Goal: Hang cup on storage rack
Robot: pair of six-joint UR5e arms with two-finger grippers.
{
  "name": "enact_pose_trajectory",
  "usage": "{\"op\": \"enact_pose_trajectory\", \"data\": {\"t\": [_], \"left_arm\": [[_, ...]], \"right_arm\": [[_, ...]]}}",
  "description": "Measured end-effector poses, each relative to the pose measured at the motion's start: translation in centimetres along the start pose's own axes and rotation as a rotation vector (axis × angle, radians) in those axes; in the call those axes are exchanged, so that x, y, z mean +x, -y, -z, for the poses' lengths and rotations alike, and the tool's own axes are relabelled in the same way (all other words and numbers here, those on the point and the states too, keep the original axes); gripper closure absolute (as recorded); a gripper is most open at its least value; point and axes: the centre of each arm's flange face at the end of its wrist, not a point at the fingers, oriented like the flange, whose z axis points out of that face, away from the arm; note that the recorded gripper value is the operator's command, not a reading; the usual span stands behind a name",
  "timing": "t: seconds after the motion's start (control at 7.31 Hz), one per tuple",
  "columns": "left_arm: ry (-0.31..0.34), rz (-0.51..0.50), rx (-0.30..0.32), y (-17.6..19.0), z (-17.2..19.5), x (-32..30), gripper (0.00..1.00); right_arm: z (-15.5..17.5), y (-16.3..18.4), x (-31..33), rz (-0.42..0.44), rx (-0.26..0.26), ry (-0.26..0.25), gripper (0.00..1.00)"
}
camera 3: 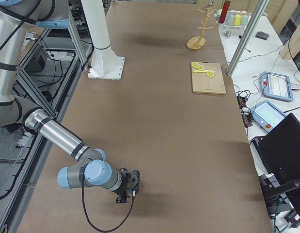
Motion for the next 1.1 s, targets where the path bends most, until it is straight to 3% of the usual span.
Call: {"op": "enact_pose_trajectory", "data": {"t": [0.14,0.55,0.82,1.1], "left_arm": [[0.000,0.000,0.000,0.00,0.00,0.00,0.01],[-0.001,-0.001,0.001,0.01,0.00,0.01,0.01],[0.000,-0.001,0.001,0.01,0.01,0.01,0.01],[0.000,-0.001,0.001,0.03,0.03,0.03,0.01]], "right_arm": [[-0.22,-0.11,0.09,-0.004,-0.006,0.000,0.25],[-0.63,-0.12,-0.12,0.001,-0.018,0.005,0.56],[-0.84,-0.32,-0.04,-0.002,-0.025,0.007,0.66],[-1.05,-0.45,0.01,-0.003,-0.031,0.009,0.98]]}}
